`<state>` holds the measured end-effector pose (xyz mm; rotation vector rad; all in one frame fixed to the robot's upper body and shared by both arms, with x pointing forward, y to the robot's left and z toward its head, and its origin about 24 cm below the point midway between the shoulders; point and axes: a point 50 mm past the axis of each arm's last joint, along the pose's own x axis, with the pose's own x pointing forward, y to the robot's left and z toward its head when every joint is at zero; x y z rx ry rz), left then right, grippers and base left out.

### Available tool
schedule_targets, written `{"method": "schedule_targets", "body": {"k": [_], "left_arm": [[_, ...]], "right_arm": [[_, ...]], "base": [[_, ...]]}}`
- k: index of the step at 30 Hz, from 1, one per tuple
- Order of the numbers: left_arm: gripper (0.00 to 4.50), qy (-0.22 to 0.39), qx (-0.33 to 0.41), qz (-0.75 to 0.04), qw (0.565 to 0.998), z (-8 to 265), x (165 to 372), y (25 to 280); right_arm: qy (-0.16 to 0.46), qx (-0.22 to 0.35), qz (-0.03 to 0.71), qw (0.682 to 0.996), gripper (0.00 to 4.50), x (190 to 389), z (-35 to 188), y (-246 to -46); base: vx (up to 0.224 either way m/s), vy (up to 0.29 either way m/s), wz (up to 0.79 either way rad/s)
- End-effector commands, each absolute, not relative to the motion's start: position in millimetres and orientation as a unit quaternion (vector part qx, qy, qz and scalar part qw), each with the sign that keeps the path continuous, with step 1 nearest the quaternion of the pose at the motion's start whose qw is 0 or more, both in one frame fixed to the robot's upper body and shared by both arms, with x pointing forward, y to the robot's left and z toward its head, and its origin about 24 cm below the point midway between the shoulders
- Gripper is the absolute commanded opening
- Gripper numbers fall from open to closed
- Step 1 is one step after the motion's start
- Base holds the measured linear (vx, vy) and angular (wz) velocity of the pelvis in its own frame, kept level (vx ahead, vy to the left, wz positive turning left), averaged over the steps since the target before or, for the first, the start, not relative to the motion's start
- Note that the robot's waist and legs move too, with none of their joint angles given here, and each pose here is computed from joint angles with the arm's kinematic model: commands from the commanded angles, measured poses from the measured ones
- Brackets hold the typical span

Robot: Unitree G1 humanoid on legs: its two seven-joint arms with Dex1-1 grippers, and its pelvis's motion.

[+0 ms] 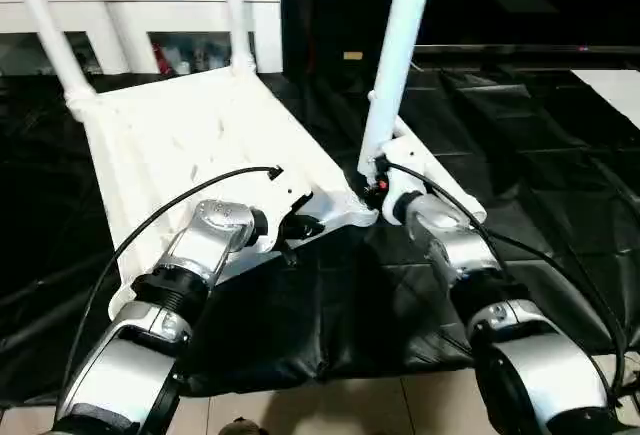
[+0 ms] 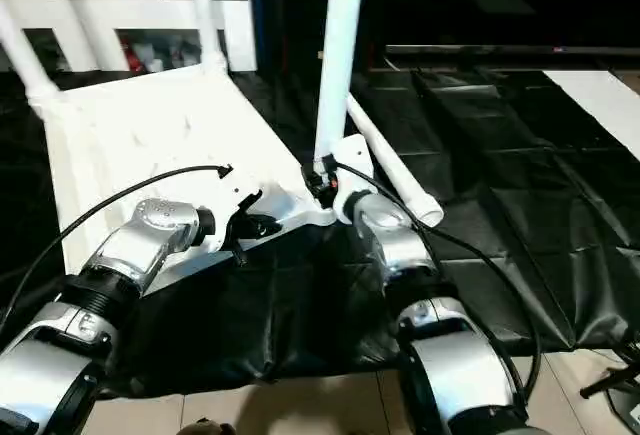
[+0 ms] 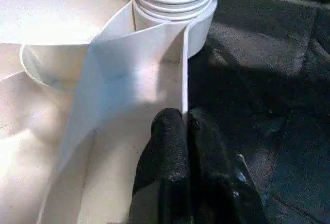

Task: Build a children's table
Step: Insert table leg to table base, then rotate leg to tighten

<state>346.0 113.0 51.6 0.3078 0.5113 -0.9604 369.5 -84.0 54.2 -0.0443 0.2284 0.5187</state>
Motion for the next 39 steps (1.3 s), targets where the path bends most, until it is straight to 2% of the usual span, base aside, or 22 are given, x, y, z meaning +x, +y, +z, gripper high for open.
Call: {"method": "schedule_targets", "body": {"k": [1, 2, 4, 5, 9, 15, 17, 19, 21, 24, 30, 33, 35, 39], "left_arm": [[0.00, 0.175, 0.151, -0.473, 0.850, 79, 352, 94], [0.00, 0.175, 0.151, -0.473, 0.850, 79, 352, 94], [0.00, 0.175, 0.153, -0.479, 0.846, 79, 351, 96], [0.00, 0.174, 0.154, -0.484, 0.844, 79, 349, 98], [0.00, 0.173, 0.161, -0.497, 0.835, 79, 347, 101], [0.00, 0.167, 0.177, -0.540, 0.806, 80, 341, 109], [0.00, 0.169, 0.178, -0.552, 0.797, 80, 339, 111], [0.00, 0.168, 0.183, -0.590, 0.768, 80, 332, 117], [0.00, 0.168, 0.185, -0.598, 0.762, 80, 331, 119], [0.00, 0.172, 0.194, -0.632, 0.730, 80, 324, 127], [0.00, 0.177, 0.190, -0.666, 0.700, 82, 320, 136], [0.00, 0.179, 0.192, -0.674, 0.690, 82, 319, 138], [0.00, 0.185, 0.201, -0.682, 0.678, 80, 317, 141], [0.00, 0.192, 0.204, -0.687, 0.671, 78, 316, 143]], "right_arm": [[0.214, -0.001, 0.287, 0.934, 2.24, 343.7, 9, -65.2], [0.212, 0.001, 0.287, 0.934, 2.59, 343.9, 9, -65.2], [0.196, 0.013, 0.291, 0.936, 2.59, 346.4, 14, -65.5], [0.187, 0.019, 0.294, 0.937, 2.79, 348.1, 17, -65.7], [0.170, 0.023, 0.310, 0.935, 3.11, 351.1, 24, -67.2], [0.137, 0.003, 0.365, 0.921, 3.59, 353.4, 36, -74.0], [0.133, -0.006, 0.388, 0.912, 3.59, 351.9, 37, -76.0], [0.134, -0.037, 0.456, 0.879, 3.59, 345.1, 38, -82.4], [0.134, -0.044, 0.469, 0.872, 3.59, 343.5, 38, -83.9], [0.141, -0.074, 0.540, 0.826, 3.59, 334.1, 38, -95.4], [0.150, -0.097, 0.621, 0.763, 3.59, 324.0, 46, -106.8], [0.151, -0.105, 0.638, 0.748, 3.59, 321.4, 48, -108.3], [0.154, -0.112, 0.656, 0.731, 3.33, 319.1, 49, -107.7], [0.161, -0.107, 0.665, 0.721, 3.08, 316.2, 47, -106.7]], "base": [[0.000, 0.000, 0.00], [0.000, 0.000, 0.00], [0.000, 0.000, 0.00], [0.000, 0.000, 0.00], [0.000, 0.000, 0.00], [0.000, 0.000, 0.00], [0.000, 0.000, 0.00], [0.035, -0.011, 0.04], [0.000, 0.000, 0.00], [0.000, 0.000, 0.00], [0.000, 0.000, 0.00], [0.000, 0.000, 0.00], [0.000, 0.000, 0.00], [0.000, 0.000, 0.00]]}}
